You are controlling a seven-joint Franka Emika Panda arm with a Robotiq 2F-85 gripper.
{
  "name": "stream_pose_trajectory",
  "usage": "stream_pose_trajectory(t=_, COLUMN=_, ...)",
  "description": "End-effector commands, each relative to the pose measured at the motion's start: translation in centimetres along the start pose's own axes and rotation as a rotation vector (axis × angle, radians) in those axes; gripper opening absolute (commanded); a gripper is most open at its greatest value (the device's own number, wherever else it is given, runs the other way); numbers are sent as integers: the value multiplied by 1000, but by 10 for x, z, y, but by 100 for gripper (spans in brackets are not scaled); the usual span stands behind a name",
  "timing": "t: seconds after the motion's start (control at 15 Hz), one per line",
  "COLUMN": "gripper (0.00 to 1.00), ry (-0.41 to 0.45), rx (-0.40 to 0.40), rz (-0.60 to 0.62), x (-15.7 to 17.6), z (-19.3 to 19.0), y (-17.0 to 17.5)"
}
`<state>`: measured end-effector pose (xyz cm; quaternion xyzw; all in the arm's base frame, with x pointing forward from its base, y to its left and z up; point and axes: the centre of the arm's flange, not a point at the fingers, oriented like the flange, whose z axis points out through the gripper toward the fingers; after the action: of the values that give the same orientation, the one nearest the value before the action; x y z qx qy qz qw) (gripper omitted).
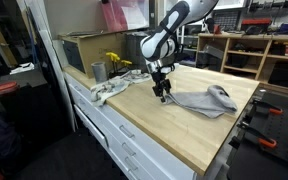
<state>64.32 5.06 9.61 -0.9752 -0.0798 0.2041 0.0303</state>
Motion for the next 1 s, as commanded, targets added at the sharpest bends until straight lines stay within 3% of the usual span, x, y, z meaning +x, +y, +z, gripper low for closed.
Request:
stream_pose_trajectory(t=0.0, gripper=42, ry=-91, rx=-28, rz=-38, x=-14, z=-11, y=13)
stream_pose_trajectory(t=0.27, gripper=14, ry=-150, rx=-69, rz=-31, x=-23, z=-23, y=14)
stream_pose_trajectory(t=0.4, gripper=1, ry=-104, rx=-87, rz=29, x=-21, z=-46, y=15)
stream_pose_trajectory(t=0.93, gripper=2, ry=250, rx=-219, rz=266, x=-2, z=-197, y=12)
